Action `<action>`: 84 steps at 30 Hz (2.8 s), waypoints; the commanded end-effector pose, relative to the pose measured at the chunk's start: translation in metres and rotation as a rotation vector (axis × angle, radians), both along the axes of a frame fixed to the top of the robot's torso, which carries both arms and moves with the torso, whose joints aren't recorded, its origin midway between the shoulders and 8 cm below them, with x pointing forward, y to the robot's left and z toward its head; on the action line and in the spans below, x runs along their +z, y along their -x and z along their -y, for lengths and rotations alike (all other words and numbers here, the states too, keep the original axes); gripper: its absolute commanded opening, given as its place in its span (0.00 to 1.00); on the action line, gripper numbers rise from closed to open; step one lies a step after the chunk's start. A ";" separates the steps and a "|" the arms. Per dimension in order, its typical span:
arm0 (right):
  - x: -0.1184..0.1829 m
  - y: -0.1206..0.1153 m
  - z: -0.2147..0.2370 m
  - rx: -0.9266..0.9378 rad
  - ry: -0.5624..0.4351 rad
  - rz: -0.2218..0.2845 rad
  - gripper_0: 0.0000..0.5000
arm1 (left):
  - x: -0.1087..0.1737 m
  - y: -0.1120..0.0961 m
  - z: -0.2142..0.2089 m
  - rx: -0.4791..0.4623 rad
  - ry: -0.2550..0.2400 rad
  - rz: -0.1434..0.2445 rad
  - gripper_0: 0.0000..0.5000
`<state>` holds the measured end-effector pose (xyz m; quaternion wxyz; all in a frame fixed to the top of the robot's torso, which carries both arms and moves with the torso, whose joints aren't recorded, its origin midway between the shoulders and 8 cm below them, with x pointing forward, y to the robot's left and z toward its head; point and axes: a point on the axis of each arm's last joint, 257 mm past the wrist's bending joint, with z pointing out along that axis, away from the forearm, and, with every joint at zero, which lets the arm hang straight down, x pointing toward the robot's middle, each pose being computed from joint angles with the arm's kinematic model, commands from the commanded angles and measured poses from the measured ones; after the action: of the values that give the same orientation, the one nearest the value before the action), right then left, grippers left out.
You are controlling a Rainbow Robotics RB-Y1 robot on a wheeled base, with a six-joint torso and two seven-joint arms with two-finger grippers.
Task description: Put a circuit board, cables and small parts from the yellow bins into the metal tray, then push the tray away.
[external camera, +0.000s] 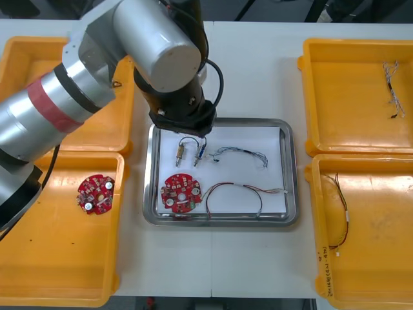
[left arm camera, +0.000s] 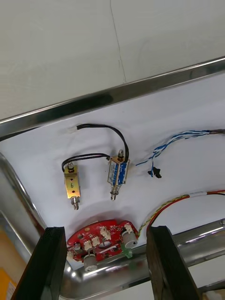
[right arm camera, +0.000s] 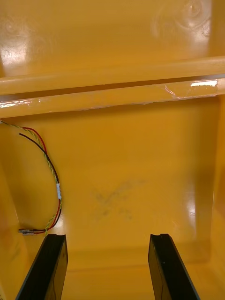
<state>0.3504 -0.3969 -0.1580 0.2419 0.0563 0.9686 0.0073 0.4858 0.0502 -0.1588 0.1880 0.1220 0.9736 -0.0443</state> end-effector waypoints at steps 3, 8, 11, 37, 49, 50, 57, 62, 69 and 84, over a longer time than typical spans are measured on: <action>-0.002 0.005 -0.005 -0.010 -0.011 -0.002 1.00 | 0.052 -0.006 -0.035 0.100 0.040 0.034 1.00; -0.002 0.005 -0.005 -0.010 -0.011 -0.002 1.00 | 0.071 -0.004 -0.060 0.136 0.035 0.033 1.00; -0.002 0.005 -0.005 -0.010 -0.011 -0.002 1.00 | 0.082 -0.003 -0.077 0.160 0.031 0.033 1.00; -0.002 0.005 -0.005 -0.010 -0.011 -0.002 1.00 | 0.090 0.024 -0.208 0.339 0.052 0.070 1.00; 0.008 0.004 0.001 0.001 0.030 0.000 1.00 | 0.078 0.051 -0.250 0.375 0.054 0.069 1.00; 0.007 0.005 0.000 0.002 0.028 -0.004 1.00 | 0.077 0.054 -0.255 0.380 0.054 0.067 1.00; 0.012 0.002 -0.006 0.040 0.033 0.002 1.00 | 0.071 0.070 -0.278 0.398 0.039 0.069 1.00; 0.022 -0.002 -0.029 0.146 0.030 -0.004 1.00 | 0.066 0.083 -0.297 0.395 0.010 0.066 1.00; 0.038 -0.011 -0.062 0.274 0.032 0.007 1.00 | 0.053 0.101 -0.317 0.377 -0.004 0.039 1.00; 0.049 -0.012 -0.177 0.714 0.187 0.021 1.00 | 0.040 0.121 -0.333 0.352 -0.018 0.057 1.00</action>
<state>0.3653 -0.2412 -0.1211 0.2323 -0.2391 0.9422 0.0333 0.3685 0.3718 -0.1320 0.1972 -0.0963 0.9753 -0.0264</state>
